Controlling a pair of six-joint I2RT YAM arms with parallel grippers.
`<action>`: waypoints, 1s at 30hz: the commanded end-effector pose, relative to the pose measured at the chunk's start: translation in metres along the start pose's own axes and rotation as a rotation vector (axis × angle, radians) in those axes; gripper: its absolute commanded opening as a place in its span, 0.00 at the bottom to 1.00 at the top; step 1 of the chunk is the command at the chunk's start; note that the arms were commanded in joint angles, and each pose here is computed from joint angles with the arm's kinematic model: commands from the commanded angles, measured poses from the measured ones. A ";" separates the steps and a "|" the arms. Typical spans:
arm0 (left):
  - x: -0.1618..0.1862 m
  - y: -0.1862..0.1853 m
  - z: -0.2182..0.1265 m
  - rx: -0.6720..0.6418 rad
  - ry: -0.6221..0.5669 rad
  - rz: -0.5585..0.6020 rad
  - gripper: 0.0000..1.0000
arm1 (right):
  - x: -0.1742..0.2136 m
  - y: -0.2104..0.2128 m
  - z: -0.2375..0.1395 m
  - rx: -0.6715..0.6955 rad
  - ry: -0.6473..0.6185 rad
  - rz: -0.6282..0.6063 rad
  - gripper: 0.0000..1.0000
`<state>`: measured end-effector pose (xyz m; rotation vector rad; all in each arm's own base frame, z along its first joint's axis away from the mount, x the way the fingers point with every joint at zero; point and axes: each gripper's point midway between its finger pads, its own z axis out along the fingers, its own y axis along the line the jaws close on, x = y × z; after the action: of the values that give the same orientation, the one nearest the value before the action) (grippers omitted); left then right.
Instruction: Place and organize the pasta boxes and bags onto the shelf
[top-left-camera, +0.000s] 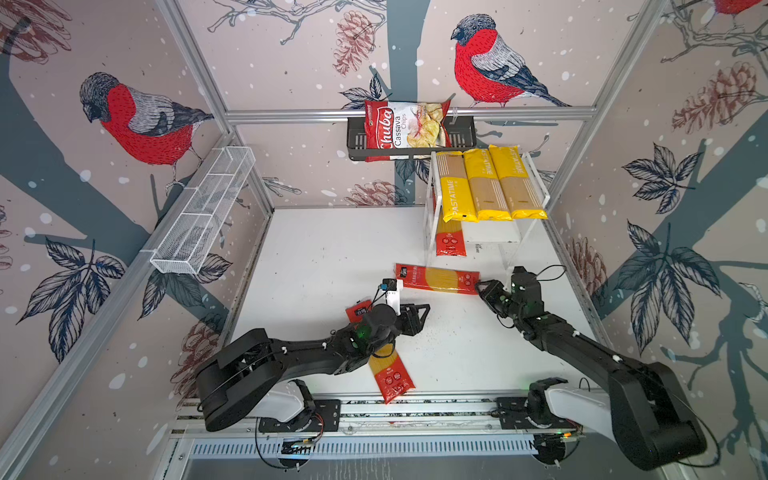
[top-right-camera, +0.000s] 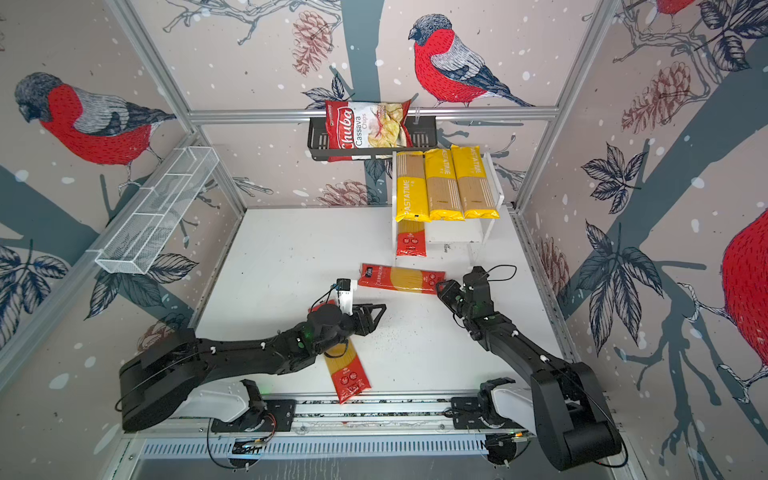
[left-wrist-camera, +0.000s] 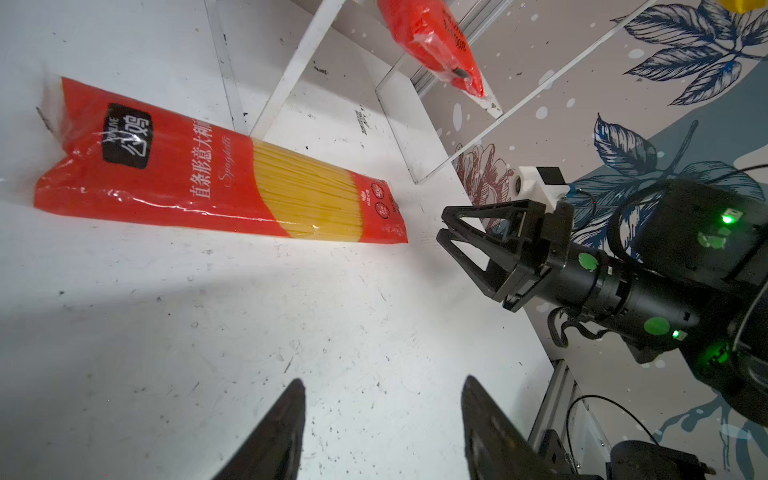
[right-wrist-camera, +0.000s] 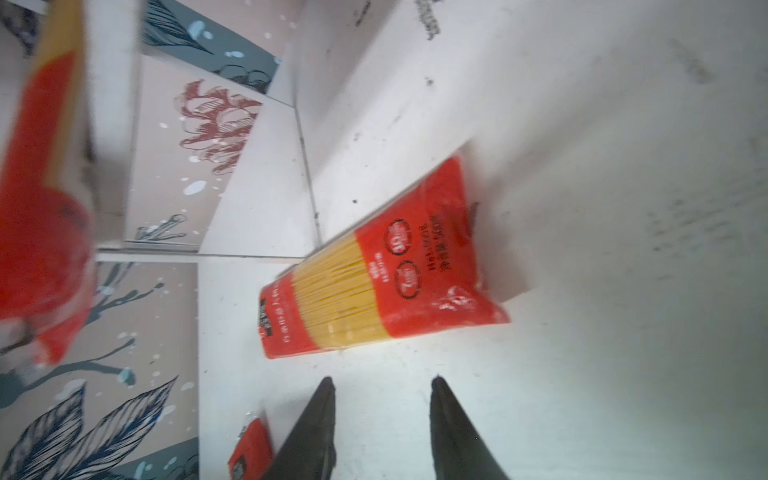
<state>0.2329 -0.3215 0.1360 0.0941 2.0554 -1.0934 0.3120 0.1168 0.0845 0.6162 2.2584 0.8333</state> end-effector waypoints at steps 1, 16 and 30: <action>-0.009 -0.001 -0.001 -0.008 -0.041 -0.007 0.59 | -0.001 -0.019 0.003 0.091 0.020 -0.080 0.44; -0.013 0.019 -0.018 -0.079 -0.077 -0.017 0.60 | 0.013 -0.026 0.037 0.094 0.096 -0.065 0.34; -0.019 0.024 -0.021 -0.089 -0.089 -0.031 0.60 | 0.042 -0.029 0.021 0.079 0.140 -0.078 0.07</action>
<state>0.2421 -0.2869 0.1375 -0.0232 2.0345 -0.9981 0.2944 0.1346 0.0340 0.5119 2.4320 0.7868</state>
